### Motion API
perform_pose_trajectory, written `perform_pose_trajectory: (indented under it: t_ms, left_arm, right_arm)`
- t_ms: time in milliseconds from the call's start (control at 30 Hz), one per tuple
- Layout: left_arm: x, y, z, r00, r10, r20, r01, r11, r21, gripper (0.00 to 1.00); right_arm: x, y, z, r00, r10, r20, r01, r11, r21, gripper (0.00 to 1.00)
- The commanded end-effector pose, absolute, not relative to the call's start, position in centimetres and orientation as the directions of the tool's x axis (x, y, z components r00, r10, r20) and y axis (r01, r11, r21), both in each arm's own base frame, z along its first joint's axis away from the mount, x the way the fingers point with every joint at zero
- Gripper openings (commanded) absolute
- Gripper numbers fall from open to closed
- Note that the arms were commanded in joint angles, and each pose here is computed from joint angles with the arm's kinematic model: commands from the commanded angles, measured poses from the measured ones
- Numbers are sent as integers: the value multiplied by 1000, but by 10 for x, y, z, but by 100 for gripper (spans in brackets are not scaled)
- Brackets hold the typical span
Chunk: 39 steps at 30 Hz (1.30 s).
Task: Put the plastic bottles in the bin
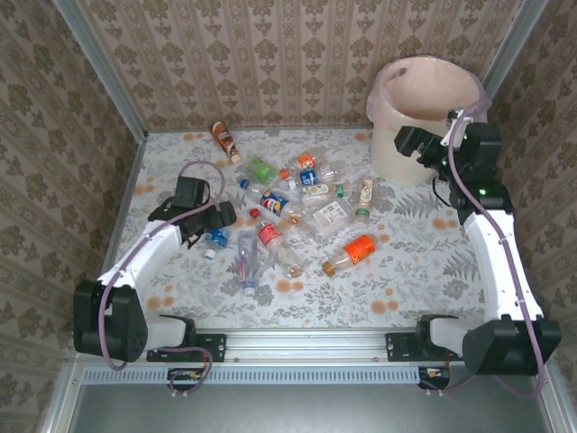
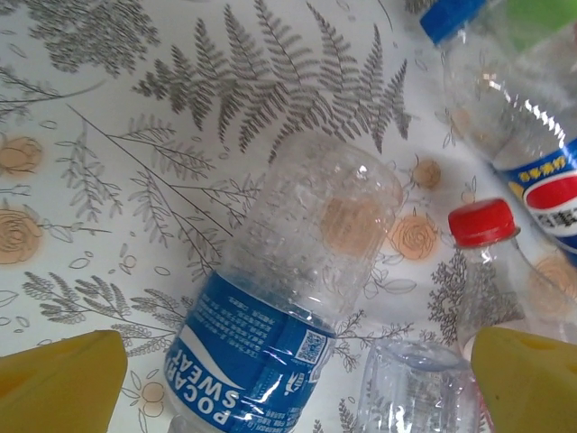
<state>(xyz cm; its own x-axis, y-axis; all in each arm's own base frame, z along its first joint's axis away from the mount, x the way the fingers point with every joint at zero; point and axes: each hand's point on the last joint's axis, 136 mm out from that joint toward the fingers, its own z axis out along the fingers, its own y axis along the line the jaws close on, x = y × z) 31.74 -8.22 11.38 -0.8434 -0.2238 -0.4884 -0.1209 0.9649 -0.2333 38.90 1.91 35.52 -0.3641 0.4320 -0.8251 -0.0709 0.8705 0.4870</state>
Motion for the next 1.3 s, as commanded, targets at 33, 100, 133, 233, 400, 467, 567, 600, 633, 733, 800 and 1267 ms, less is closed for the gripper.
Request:
perform_pose_trajectory:
  t_ms: [33, 100, 133, 233, 400, 467, 567, 600, 633, 733, 800, 1267]
  left_arm:
    - [305, -78, 91, -894, -116, -432, -68, 990, -125, 96]
    - [305, -78, 84, -908, -91, -409, -57, 994, -96, 94]
    - [305, -79, 81, -912, -83, -402, -50, 995, -91, 94]
    - [305, -83, 71, -922, -63, -382, -28, 995, -97, 94]
    - [304, -81, 57, -939, -47, -342, -21, 997, -80, 93]
    - [305, -81, 54, -940, -46, -338, -21, 997, -79, 92]
    - [304, -78, 45, -946, -76, -316, -48, 994, -96, 91]
    - [304, -76, 43, -946, -93, -309, -62, 992, -108, 90]
    - [304, -75, 42, -946, -101, -309, -70, 991, -112, 88]
    - [304, -69, 38, -944, -120, -308, -89, 990, -113, 85]
    - [303, -69, 33, -945, -125, -302, -94, 989, -114, 82]
    - [313, -73, 28, -946, -106, -307, -72, 990, -122, 56]
  right_arm:
    - [377, 16, 376, -281, 444, -851, -79, 873, 481, 100]
    - [375, 15, 373, -286, 439, -852, -72, 876, 476, 100]
    - [374, 15, 373, -286, 439, -852, -71, 877, 476, 100]
    - [374, 15, 369, -295, 437, -850, -66, 878, 474, 100]
    - [376, 16, 366, -304, 439, -846, -67, 876, 478, 100]
    - [376, 16, 366, -306, 440, -845, -70, 874, 480, 100]
    - [376, 16, 363, -315, 419, -851, -71, 884, 462, 100]
    - [376, 16, 362, -323, 408, -854, -69, 890, 451, 100]
    - [376, 16, 361, -328, 402, -855, -65, 893, 445, 100]
    - [375, 15, 359, -343, 382, -858, -60, 903, 425, 100]
    - [375, 15, 358, -343, 384, -857, -60, 902, 428, 100]
    - [376, 24, 352, -357, 453, -817, -78, 857, 509, 100]
